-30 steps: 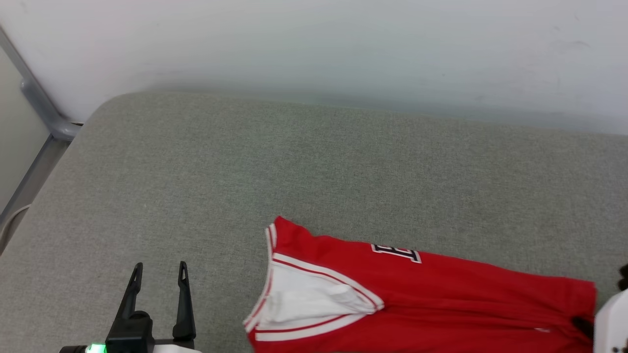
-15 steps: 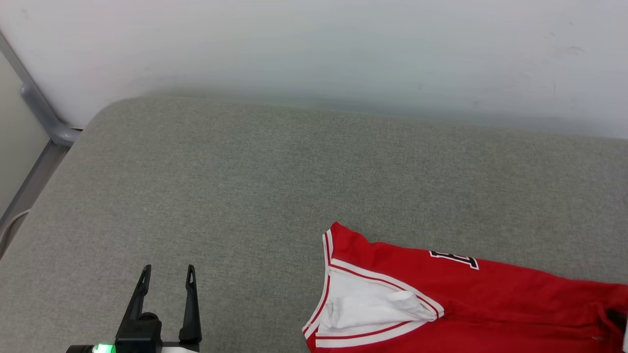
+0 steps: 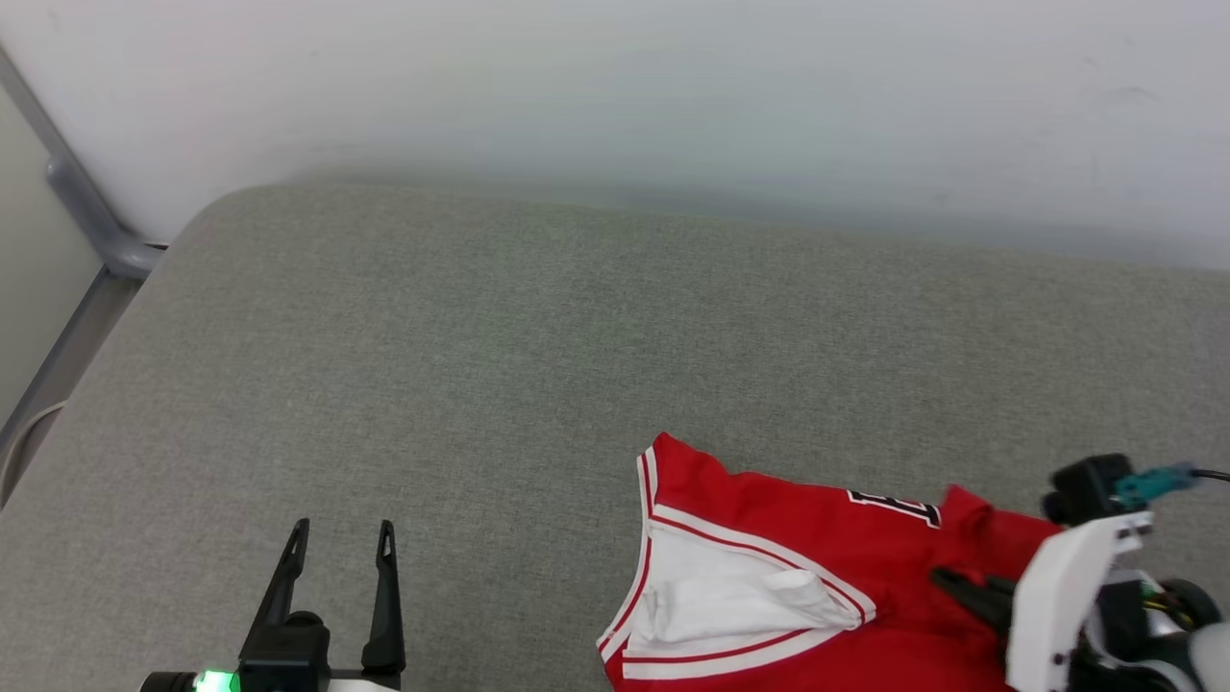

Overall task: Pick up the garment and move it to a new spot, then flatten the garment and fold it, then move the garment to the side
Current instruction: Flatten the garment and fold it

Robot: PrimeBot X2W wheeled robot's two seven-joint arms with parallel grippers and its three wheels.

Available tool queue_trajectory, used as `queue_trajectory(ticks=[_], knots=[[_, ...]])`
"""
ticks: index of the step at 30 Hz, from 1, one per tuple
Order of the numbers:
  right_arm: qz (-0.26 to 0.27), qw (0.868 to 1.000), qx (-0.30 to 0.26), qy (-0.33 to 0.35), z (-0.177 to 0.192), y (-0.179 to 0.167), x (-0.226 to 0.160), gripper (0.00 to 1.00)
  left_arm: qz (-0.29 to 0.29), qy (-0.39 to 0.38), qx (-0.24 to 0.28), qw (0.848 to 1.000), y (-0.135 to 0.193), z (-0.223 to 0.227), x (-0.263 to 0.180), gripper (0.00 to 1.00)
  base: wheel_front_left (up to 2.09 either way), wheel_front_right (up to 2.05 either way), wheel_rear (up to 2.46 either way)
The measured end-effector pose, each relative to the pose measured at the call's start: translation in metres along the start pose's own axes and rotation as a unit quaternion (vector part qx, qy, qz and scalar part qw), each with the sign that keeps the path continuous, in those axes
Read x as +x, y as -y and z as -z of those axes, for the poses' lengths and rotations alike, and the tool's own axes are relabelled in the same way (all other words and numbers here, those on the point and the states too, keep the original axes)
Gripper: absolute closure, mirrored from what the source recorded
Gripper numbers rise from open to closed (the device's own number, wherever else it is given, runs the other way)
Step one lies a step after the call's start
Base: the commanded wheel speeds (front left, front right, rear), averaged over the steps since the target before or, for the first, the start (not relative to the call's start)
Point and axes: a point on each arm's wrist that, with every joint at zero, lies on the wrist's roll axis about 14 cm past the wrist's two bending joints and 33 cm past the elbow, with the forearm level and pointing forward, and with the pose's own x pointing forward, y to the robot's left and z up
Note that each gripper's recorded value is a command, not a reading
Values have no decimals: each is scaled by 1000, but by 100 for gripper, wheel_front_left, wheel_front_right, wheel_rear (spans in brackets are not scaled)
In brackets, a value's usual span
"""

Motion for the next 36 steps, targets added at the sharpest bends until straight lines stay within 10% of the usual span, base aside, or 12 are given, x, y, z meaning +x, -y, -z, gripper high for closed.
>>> queue_trajectory(ticks=[17,35,36], knots=[[-131,983,-121,-32,-15,-121,74,100,-13,-10,1,1000,-6,5,4,0,0,0,0],[-114,972,-164,-127,30,-127,136,100,-26,-23,0,999,-11,11,13,0,0,0,0],[-116,973,-158,-121,29,-128,135,68,-27,-22,0,999,-11,11,13,0,0,0,0]])
